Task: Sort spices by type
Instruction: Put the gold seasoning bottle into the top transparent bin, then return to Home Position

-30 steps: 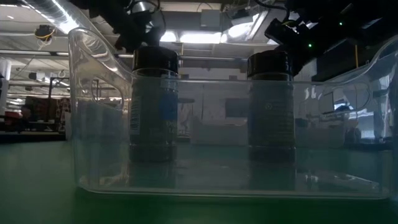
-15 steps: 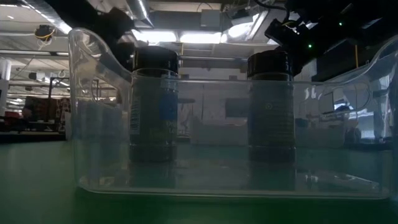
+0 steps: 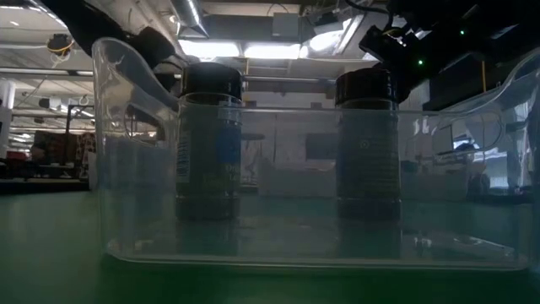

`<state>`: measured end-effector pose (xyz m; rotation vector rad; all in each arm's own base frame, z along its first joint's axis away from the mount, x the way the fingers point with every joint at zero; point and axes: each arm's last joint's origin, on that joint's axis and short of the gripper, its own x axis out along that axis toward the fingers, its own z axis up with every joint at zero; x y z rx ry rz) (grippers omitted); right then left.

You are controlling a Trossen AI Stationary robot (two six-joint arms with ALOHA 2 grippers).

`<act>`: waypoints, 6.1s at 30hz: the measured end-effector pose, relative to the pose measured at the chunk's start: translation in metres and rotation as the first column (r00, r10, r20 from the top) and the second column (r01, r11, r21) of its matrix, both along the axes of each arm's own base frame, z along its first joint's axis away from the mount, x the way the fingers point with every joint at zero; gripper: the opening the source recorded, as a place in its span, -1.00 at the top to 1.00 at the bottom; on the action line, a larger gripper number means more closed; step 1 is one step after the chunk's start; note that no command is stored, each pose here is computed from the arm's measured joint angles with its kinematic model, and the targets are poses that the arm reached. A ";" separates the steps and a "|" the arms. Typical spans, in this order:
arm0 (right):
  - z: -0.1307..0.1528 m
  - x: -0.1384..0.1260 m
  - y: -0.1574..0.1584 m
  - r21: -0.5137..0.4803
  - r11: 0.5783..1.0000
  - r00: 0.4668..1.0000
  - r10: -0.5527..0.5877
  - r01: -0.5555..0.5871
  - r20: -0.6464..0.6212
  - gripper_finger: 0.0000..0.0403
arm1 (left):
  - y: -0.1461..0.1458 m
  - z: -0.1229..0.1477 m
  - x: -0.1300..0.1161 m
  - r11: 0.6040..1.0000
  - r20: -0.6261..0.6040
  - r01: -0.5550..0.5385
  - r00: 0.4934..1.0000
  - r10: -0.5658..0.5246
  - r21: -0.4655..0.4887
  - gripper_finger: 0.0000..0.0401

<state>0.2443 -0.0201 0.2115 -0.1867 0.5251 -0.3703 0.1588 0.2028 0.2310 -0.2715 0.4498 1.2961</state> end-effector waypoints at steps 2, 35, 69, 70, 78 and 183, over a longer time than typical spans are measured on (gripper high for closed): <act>0.000 0.000 0.000 0.001 1.000 1.000 0.000 0.000 0.000 -0.56 | 0.001 -0.007 0.000 1.000 0.000 -0.004 1.000 0.004 -0.007 -0.31; 0.000 0.000 0.000 0.004 1.000 1.000 -0.002 0.002 -0.003 -0.56 | 0.012 -0.049 0.006 0.994 -0.062 0.000 0.998 -0.007 -0.111 -0.39; 0.005 -0.001 0.005 0.169 0.981 0.994 0.083 -0.094 0.072 -0.53 | -0.116 0.050 0.041 0.559 0.091 0.829 0.556 -0.826 0.016 -0.11; 0.007 -0.003 0.005 0.177 0.979 0.993 0.084 -0.098 0.083 -0.50 | -0.122 0.048 0.041 0.540 0.089 0.842 0.537 -0.839 0.016 -0.04; 0.034 -0.034 0.006 0.168 0.981 0.989 0.076 -0.096 0.126 0.02 | -0.149 0.007 0.040 0.427 0.158 0.904 0.421 -0.893 0.008 0.55; -0.043 -0.147 0.014 0.129 0.949 0.808 0.167 -0.286 0.564 0.92 | -0.193 -0.063 -0.062 0.413 0.249 0.800 0.335 -0.909 0.435 0.97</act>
